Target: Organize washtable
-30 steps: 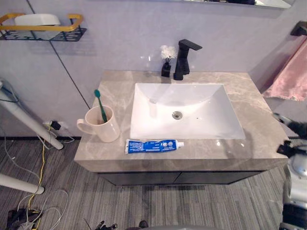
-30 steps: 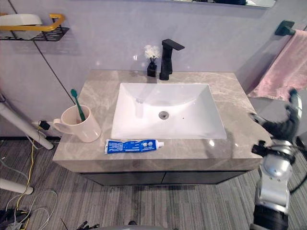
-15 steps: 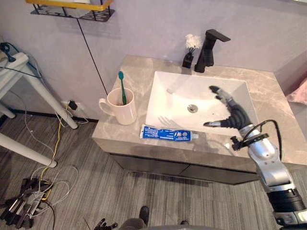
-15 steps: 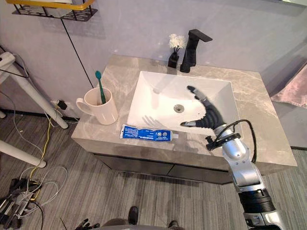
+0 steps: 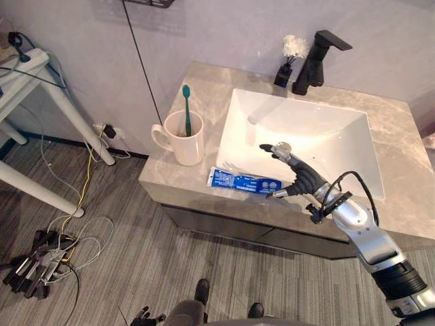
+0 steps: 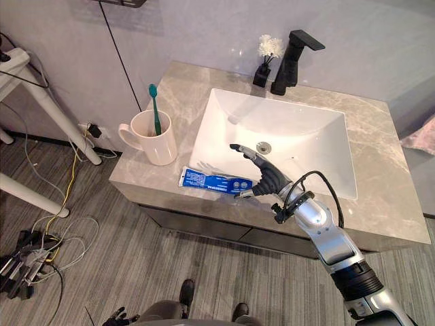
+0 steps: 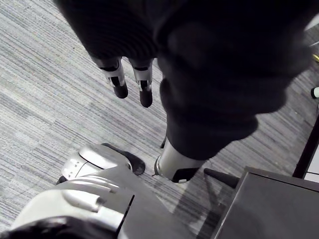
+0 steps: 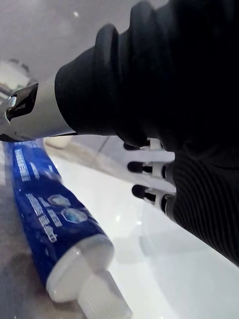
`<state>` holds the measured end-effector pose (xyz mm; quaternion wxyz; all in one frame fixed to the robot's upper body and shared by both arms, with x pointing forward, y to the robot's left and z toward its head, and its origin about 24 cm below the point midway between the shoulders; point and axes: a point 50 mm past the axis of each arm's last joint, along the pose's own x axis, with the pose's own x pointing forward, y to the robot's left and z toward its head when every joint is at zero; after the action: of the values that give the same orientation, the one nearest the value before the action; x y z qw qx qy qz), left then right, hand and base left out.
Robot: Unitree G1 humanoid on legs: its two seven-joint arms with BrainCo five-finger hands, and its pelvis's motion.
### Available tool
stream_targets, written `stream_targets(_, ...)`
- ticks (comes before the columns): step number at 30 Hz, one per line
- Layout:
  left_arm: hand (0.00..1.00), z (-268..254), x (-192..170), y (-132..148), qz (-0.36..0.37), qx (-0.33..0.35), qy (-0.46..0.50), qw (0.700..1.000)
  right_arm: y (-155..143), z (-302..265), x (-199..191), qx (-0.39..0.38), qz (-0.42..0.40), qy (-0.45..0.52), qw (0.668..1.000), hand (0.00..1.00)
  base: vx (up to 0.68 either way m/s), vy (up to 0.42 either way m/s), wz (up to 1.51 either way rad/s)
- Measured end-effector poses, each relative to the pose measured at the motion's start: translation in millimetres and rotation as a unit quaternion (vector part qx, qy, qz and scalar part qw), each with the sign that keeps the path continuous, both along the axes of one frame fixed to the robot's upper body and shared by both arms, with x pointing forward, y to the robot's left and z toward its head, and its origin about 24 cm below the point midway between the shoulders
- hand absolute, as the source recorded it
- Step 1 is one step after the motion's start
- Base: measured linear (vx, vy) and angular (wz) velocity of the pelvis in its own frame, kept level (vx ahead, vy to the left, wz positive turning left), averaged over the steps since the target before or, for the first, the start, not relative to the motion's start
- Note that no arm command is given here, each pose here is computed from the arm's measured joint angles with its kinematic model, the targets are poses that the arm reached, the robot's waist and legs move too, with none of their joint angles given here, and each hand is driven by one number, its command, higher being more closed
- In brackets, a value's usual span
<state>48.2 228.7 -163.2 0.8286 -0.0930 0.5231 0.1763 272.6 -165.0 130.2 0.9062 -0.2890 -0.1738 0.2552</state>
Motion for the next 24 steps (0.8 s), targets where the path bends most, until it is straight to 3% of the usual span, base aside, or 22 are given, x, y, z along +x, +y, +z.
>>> stream_targets(6, 0.0, 1, -1, 3, 0.0, 0.004, 0.001, 1.0, 8, 0, 2, -0.005, 0.017, 0.001, 1.0, 0.0, -0.02, 0.003, 0.02)
stream_targets(24, 0.0, 2, 1, 7, 0.018, 0.005, -0.007, 1.0, -11, -18, 12, -0.045, -0.029, 0.032, 0.998, 0.0, 0.0, 0.0, 0.0)
